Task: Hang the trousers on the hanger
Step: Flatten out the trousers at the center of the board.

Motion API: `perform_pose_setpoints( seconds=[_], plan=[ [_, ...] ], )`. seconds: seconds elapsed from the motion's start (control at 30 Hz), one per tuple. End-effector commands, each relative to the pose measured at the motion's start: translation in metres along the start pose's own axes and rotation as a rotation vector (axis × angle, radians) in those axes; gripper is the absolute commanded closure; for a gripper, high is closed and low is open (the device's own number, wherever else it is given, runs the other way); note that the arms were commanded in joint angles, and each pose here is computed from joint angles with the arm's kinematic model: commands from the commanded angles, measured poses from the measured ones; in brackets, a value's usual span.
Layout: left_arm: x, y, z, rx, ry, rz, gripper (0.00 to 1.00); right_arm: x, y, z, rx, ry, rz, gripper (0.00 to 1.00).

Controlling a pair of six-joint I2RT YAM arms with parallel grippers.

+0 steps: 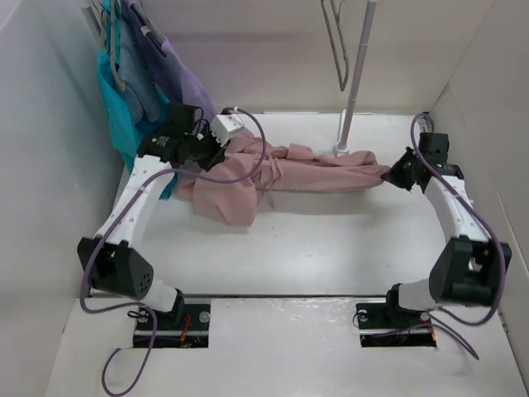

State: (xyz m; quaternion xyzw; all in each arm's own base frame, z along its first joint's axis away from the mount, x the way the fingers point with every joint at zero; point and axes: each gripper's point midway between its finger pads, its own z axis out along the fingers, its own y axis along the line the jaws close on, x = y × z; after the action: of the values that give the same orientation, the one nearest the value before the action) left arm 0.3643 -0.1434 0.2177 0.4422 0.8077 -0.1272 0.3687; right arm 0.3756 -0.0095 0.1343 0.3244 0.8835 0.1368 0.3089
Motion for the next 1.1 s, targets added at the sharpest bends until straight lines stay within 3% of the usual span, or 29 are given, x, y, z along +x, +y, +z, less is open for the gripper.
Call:
perform_pose_setpoints(
  seconds=[0.0, 0.1, 0.13, 0.17, 0.2, 0.23, 0.3, 0.37, 0.4, 0.43, 0.47, 0.53, 0.57, 0.6, 0.67, 0.73, 0.87, 1.07],
  plan=[
    [-0.030, -0.017, -0.039, 0.066, -0.113, 0.106, 1.00, -0.019, -0.003, -0.037, 0.005, -0.122, -0.037, 1.00],
    [-0.035, 0.005, -0.016, 0.052, -0.162, -0.069, 0.93, -0.011, 0.003, -0.048, -0.023, -0.114, -0.048, 1.00],
    [-0.031, 0.016, -0.004, 0.043, -0.158, -0.143, 0.81, -0.010, 0.002, -0.051, -0.023, -0.112, -0.048, 1.00],
    [-0.028, 0.033, 0.011, 0.003, -0.156, -0.274, 0.49, -0.013, 0.005, -0.053, -0.028, -0.120, -0.040, 1.00],
    [0.012, 0.061, 0.049, -0.076, -0.014, -0.379, 0.44, -0.010, 0.006, -0.050, -0.028, -0.108, -0.046, 1.00],
    [0.003, 0.084, 0.055, -0.125, 0.008, -0.380, 0.38, -0.019, 0.013, -0.051, -0.041, -0.128, -0.049, 1.00],
    [0.038, 0.079, 0.087, -0.079, 0.218, -0.351, 0.27, -0.023, 0.018, -0.044, -0.048, -0.111, -0.048, 1.00],
    [0.034, 0.075, 0.082, -0.105, 0.222, -0.305, 0.23, -0.031, 0.029, -0.044, -0.064, -0.121, -0.069, 1.00],
    [0.021, 0.074, 0.080, -0.127, 0.161, -0.260, 0.22, -0.028, 0.030, -0.040, -0.062, -0.107, -0.074, 1.00],
    [-0.009, 0.059, 0.053, -0.140, 0.067, -0.162, 0.20, -0.032, 0.031, -0.042, -0.060, -0.121, -0.075, 1.00],
    [0.007, 0.038, 0.053, -0.122, 0.094, -0.117, 0.15, -0.032, 0.031, -0.042, -0.060, -0.121, -0.075, 1.00],
    [-0.008, 0.010, 0.021, -0.138, 0.023, 0.029, 0.09, -0.032, 0.036, -0.042, -0.071, -0.125, -0.083, 1.00],
    [-0.006, -0.016, 0.022, -0.097, 0.031, 0.137, 0.05, -0.027, 0.032, -0.039, -0.062, -0.113, -0.081, 1.00],
    [0.032, -0.045, 0.028, -0.028, 0.123, 0.150, 0.03, -0.024, 0.029, -0.035, -0.059, -0.106, -0.071, 1.00],
    [0.054, -0.079, 0.022, 0.038, 0.176, 0.191, 0.03, -0.018, 0.030, -0.033, -0.066, -0.089, -0.077, 1.00],
    [0.076, -0.129, 0.020, 0.150, 0.230, 0.177, 0.03, -0.013, 0.026, -0.028, -0.054, -0.072, -0.075, 1.00],
    [0.073, -0.163, 0.017, 0.186, 0.199, 0.116, 0.03, -0.003, 0.025, -0.024, -0.044, -0.054, -0.097, 1.00],
    [0.114, -0.157, 0.054, 0.025, 0.348, 0.006, 0.03, 0.008, 0.017, -0.018, -0.033, -0.038, -0.085, 1.00]
  ],
)
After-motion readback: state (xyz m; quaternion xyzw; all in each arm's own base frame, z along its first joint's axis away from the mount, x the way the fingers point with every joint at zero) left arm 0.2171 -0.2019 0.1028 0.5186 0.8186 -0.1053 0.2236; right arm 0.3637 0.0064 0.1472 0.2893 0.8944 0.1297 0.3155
